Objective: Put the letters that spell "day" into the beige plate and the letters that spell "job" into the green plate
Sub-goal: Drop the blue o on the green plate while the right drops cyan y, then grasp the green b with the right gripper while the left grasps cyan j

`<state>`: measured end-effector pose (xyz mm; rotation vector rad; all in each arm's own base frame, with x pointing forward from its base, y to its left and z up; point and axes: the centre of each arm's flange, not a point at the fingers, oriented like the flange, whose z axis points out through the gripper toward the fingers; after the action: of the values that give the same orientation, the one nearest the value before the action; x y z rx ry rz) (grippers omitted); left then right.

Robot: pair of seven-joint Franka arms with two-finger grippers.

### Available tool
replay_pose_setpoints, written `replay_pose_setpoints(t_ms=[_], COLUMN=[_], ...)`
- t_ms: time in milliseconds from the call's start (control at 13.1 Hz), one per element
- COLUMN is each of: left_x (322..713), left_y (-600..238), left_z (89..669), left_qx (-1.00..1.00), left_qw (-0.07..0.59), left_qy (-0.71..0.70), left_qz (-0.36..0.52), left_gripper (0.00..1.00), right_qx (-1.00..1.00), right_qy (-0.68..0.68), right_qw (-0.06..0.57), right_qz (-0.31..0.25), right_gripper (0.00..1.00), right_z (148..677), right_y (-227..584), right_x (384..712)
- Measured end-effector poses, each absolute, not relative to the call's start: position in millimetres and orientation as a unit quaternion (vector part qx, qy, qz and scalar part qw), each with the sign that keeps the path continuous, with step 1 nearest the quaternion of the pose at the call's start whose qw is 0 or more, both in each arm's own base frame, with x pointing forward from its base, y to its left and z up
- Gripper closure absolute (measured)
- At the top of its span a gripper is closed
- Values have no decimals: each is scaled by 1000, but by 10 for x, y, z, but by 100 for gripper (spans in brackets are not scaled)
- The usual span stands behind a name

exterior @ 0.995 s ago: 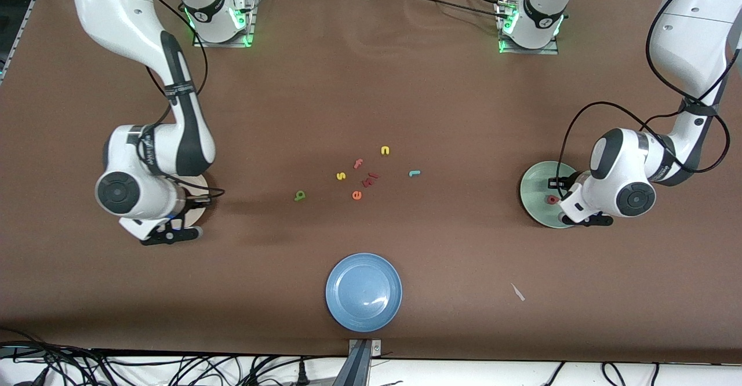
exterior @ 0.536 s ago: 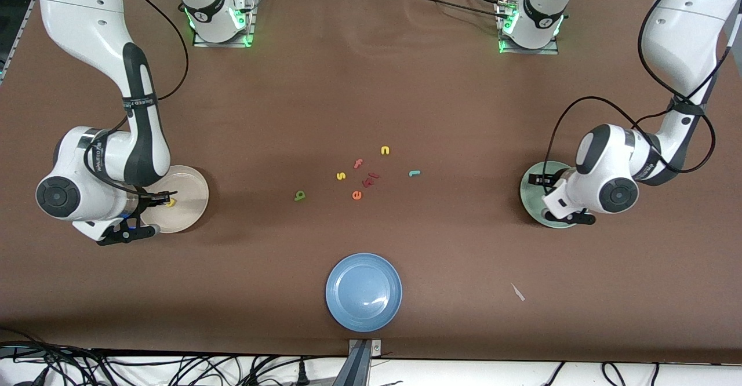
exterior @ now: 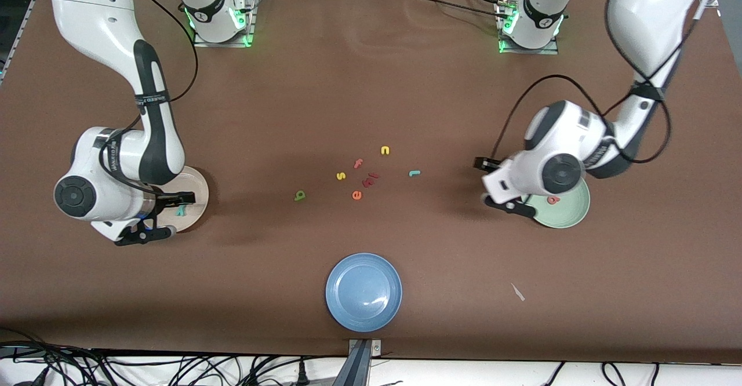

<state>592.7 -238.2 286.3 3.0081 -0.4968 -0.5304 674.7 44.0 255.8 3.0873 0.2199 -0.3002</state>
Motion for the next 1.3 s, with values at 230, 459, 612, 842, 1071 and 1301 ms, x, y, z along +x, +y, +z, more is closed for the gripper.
replay_pose_setpoints(t_ms=[230, 459, 612, 842, 1071, 1301], left_x=[5612, 5581, 5642, 5556, 5377, 5305], left_y=[-3315, -3624, -3637, -3669, -3841, -3936], left_z=[2940, 2764, 2477, 2181, 2056, 1900], left_qx=[962, 944, 927, 893, 864, 850], left_qw=[30, 64, 88, 67, 27, 19], left_qy=[-235, -309, -356, -437, -499, -523], left_qz=[-138, -97, -82, -84, -68, -52], left_gripper=[0, 1, 2, 5, 25, 28], right_qx=[995, 996, 996, 994, 995, 995], right_qy=[17, -25, -52, -89, -94, -98], right_qw=[0, -2, 3, 3, 2, 3], right_qz=[-94, -84, -66, -55, -41, -29], right_gripper=[0, 0, 0, 0, 0, 0], right_z=[2550, 2542, 2469, 2355, 2291, 2195], right_y=[1182, 1896, 2266, 2558, 2931, 3121], right_x=[6664, 6528, 6458, 6381, 6255, 6182])
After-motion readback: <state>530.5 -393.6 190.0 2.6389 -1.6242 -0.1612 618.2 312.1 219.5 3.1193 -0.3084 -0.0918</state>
